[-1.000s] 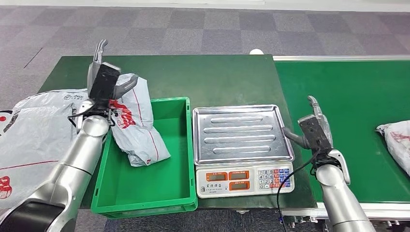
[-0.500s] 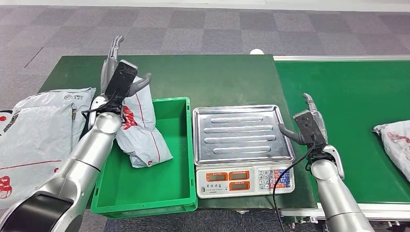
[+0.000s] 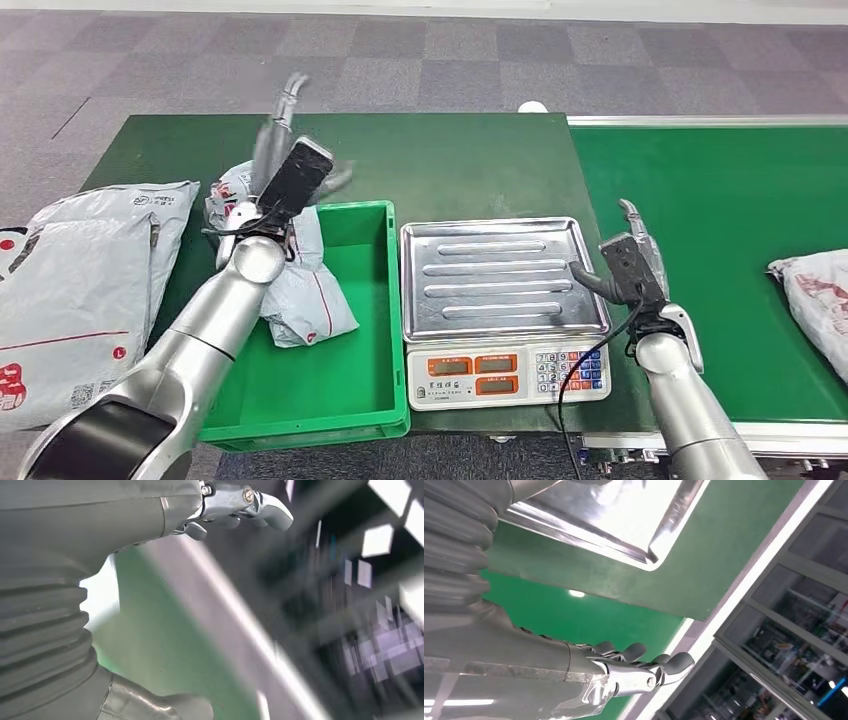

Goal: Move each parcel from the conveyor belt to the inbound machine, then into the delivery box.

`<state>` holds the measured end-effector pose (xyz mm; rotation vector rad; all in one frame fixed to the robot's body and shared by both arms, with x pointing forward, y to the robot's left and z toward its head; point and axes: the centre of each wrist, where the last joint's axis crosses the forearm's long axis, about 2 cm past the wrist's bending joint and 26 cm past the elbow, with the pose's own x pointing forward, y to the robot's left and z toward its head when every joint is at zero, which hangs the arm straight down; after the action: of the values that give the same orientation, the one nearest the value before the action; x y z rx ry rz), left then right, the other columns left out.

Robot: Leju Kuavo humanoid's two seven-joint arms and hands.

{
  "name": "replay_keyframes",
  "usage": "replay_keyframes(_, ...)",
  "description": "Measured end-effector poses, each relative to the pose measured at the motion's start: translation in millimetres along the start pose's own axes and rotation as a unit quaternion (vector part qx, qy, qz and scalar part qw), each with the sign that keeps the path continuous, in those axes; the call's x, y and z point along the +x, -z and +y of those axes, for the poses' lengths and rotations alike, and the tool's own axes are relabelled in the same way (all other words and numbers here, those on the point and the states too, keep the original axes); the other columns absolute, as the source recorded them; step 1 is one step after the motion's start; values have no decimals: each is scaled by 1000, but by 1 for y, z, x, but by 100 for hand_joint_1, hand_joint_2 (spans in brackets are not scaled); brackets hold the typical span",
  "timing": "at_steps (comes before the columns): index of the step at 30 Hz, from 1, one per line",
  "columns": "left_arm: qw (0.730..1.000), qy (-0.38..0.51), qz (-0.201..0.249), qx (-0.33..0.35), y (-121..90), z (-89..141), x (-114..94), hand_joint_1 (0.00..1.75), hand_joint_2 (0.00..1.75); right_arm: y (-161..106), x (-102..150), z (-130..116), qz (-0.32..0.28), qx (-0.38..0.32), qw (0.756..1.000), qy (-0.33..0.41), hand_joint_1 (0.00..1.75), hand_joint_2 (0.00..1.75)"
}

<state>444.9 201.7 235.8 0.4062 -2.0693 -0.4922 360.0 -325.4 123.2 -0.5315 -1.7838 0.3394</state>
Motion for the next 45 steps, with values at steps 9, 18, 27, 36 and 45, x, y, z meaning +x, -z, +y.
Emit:
replay_keyframes(9, 908, -389, 40, -150, -26, -83, 28, 0, 175, 27, 18, 10, -1, 6, 998, -58, 0, 175)
replay_keyframes(18, 884, -433, 83, -154, -44, -99, 17, 0, 175, 54, 11, 5, 9, 18, 998, -68, 0, 175)
replay_keyframes(27, 883, -431, 107, -151, -52, -103, 10, 0, 175, 56, 2, 3, 34, 4, 996, -87, 0, 175)
replay_keyframes(36, 882, -418, 134, -169, -59, -108, 5, 0, 175, 41, -33, -43, 100, -70, 958, -259, 0, 175)
replay_keyframes(45, 886, -403, 136, -185, -67, -113, 2, 0, 175, -11, -84, -80, 201, -86, 881, -421, 0, 175)
